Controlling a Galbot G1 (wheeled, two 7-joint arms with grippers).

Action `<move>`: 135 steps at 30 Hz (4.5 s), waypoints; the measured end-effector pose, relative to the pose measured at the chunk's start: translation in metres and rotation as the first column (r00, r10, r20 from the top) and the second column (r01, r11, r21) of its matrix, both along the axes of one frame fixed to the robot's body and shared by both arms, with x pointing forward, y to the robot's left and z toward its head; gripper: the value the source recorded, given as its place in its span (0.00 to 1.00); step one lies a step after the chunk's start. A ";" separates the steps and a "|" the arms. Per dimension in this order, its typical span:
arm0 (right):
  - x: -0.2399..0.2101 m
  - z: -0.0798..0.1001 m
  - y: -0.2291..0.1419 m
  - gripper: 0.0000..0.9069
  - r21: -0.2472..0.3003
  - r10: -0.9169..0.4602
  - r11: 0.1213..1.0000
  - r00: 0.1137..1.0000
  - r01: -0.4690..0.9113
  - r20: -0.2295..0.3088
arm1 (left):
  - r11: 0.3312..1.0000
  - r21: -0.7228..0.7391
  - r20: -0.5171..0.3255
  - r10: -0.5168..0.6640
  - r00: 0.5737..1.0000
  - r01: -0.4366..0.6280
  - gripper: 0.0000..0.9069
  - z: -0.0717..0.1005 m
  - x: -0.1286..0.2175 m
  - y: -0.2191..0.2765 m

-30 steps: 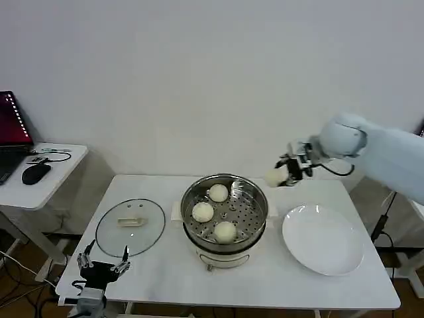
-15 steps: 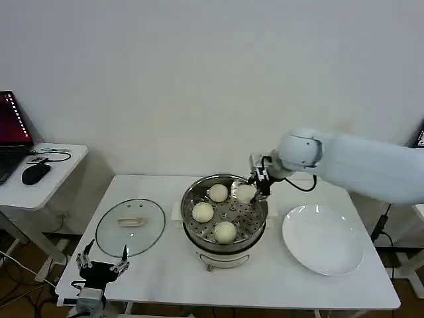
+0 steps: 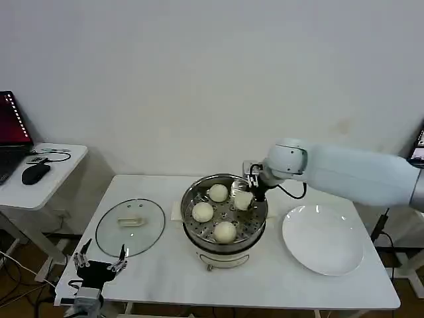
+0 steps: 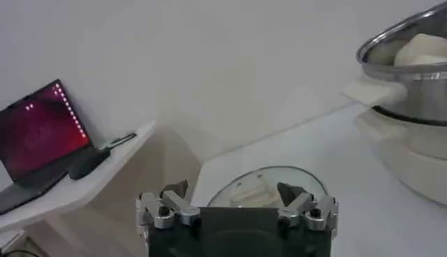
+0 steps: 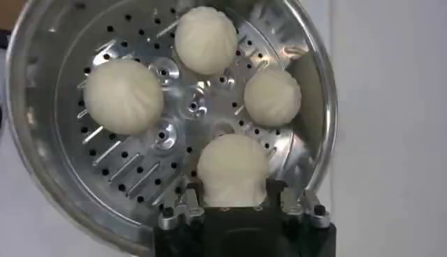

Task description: Take steamed baozi put them in steamer then cover it.

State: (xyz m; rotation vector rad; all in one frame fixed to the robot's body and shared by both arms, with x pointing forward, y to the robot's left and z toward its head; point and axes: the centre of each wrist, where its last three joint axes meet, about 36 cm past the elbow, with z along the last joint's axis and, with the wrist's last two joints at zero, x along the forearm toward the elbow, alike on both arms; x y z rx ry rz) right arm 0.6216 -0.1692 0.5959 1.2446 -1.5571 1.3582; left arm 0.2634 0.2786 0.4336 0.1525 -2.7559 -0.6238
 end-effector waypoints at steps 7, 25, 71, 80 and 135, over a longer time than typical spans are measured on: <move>0.001 -0.011 0.007 0.67 -0.008 -0.001 1.000 1.000 0.001 -0.012 | 1.000 0.000 -0.003 0.002 1.000 -0.002 1.00 -0.001 0.000 0.001; -0.006 0.009 0.005 1.00 0.031 -0.018 0.999 1.000 0.018 0.005 | 1.000 -0.004 0.003 0.000 1.000 0.000 1.00 0.000 0.001 -0.001; -0.289 -0.159 -0.215 1.00 0.980 -0.932 0.198 0.315 0.023 0.181 | 0.845 0.513 0.059 -0.210 0.976 0.151 1.00 -0.065 0.033 0.020; -0.357 -0.182 -0.247 1.00 0.976 -0.970 0.199 0.161 0.091 0.183 | 0.638 0.728 -0.042 -0.324 0.945 0.252 1.00 -0.110 0.077 0.035; -0.419 -0.216 -0.240 1.00 0.972 -0.984 0.168 0.084 0.167 0.156 | 0.383 0.880 -0.184 -0.273 0.944 0.282 0.00 -0.166 0.205 0.084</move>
